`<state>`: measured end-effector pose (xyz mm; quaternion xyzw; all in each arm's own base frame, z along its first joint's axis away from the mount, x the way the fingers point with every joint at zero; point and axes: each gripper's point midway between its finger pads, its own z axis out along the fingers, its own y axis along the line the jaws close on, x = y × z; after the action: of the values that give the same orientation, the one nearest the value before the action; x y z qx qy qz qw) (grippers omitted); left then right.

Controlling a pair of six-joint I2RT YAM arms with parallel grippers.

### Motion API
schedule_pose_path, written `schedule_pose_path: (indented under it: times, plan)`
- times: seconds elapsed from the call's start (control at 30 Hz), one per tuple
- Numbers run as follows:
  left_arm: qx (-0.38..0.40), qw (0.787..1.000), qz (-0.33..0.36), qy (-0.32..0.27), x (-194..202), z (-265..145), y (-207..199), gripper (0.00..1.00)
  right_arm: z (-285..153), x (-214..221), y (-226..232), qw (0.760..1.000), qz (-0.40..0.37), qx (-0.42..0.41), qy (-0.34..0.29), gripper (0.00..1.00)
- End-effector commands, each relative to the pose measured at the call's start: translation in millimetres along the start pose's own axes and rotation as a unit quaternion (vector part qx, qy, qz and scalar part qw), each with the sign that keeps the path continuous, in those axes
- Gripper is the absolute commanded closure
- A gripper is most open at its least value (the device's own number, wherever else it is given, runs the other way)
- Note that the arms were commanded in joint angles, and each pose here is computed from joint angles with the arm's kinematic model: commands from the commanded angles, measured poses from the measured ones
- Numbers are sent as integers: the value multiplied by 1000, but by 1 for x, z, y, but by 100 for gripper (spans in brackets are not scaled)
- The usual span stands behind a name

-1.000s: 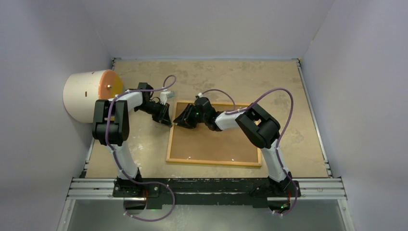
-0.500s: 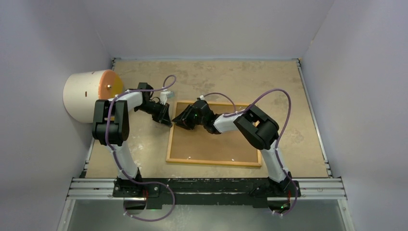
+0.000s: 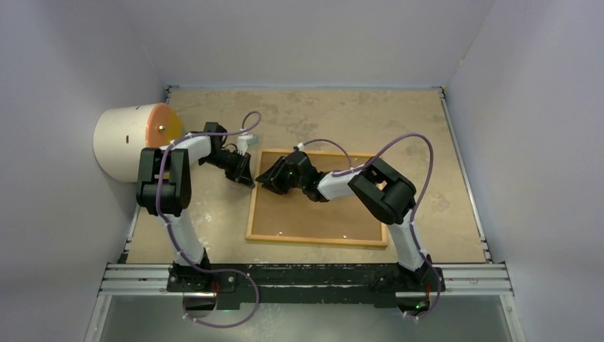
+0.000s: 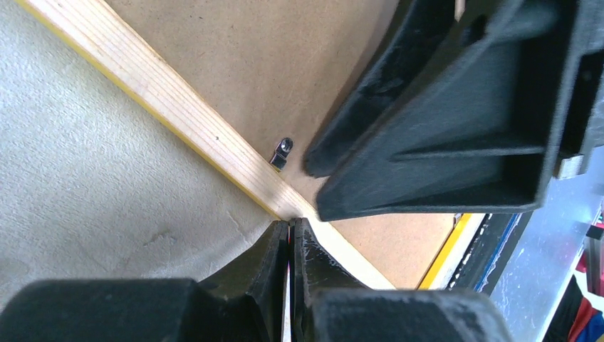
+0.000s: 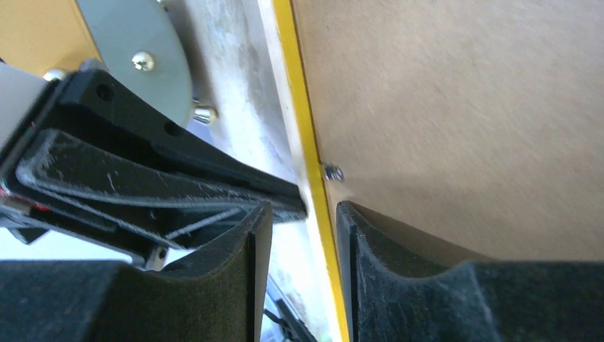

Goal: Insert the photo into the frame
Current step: Install the photo frame at the center of the board.

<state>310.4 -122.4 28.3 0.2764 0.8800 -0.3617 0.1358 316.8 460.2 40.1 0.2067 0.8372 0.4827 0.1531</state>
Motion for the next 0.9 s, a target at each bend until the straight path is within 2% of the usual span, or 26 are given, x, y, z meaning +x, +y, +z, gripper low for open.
schedule_pose_path:
  times: [0.0,0.17,0.4,0.6,0.87]
  plan:
    - [-42,998,47,13,2,0,18,100,-30,-8,-7,997,-54,40,-22,56]
    - [-43,998,46,7,-2,-4,18,100,-62,-42,-3,991,-101,64,-68,46]
    - [-39,998,44,11,3,-1,18,100,-88,-107,-32,979,-104,121,-124,47]
    - [-38,998,43,15,6,1,19,100,-78,-134,-41,975,-113,145,-127,53]
    - [-36,998,43,14,6,2,19,100,-51,-142,-40,977,-108,142,-118,58]
